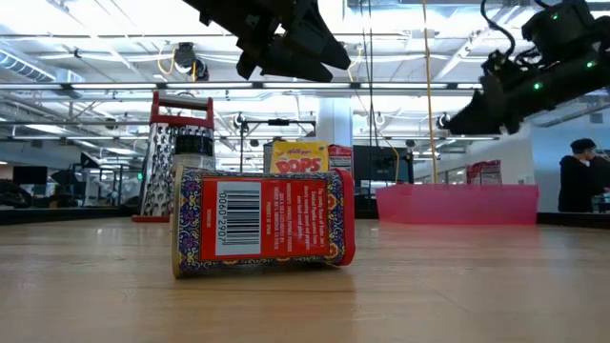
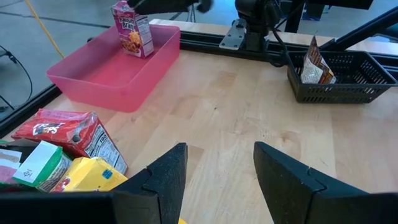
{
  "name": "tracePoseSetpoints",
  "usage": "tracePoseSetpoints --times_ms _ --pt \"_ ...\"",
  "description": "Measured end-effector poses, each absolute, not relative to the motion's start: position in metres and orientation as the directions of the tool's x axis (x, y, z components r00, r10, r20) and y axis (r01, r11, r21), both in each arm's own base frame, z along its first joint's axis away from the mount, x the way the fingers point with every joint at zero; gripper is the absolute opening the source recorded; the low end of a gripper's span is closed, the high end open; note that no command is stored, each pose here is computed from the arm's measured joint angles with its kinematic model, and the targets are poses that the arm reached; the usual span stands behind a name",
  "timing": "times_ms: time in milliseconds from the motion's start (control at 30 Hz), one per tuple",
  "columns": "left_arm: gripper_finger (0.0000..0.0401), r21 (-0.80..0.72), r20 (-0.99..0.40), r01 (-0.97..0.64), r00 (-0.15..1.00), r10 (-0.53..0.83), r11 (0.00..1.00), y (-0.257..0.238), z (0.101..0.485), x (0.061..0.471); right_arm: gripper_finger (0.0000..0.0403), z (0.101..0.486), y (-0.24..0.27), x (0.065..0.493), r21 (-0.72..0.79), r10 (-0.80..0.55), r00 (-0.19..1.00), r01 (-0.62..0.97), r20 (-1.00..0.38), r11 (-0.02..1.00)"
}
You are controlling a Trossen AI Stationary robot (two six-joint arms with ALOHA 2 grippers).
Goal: Pick & Place Kitchen Items
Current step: Put the red cereal box into the pink bin
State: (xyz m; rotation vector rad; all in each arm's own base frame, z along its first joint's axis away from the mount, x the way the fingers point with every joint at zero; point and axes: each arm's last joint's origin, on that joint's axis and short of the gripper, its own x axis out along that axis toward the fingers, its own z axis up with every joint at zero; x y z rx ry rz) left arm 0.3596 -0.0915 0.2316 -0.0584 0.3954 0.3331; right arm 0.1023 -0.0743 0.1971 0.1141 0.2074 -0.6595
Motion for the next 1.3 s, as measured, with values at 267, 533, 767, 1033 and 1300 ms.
tracePoseSetpoints --times_ms 267,533,767,1033,1300 --pt "0.0186 0.011 -0.387 -0.331 0.869 0.310 0.943 -0.091 0.232 0.360 0.0203 0.206 -0.046 0.122 0.155 -0.284 0.950 0.302 -0.131 0.941" --pt "0.0186 0.011 -0.386 -0.333 0.868 0.311 0.943 -0.091 0.232 0.360 0.0203 0.201 -0.020 0.148 0.151 -0.111 0.983 0.133 -0.143 0.980" --pt "0.0186 0.006 -0.386 -0.335 0.868 0.311 0.942 -0.091 0.232 0.360 0.0203 0.187 -0.008 0.174 0.071 -0.182 0.969 0.196 -0.167 0.978" --pt "0.0186 0.009 -0.386 -0.334 0.869 0.311 0.943 -0.091 0.232 0.360 0.0203 0.168 -0.003 0.199 0.068 -0.180 0.971 0.192 -0.156 0.979" --pt "0.0186 0.009 -0.386 -0.334 0.868 0.312 0.942 -0.091 0.232 0.360 0.0203 0.153 -0.004 0.215 0.045 -0.254 0.956 0.263 -0.143 0.964"
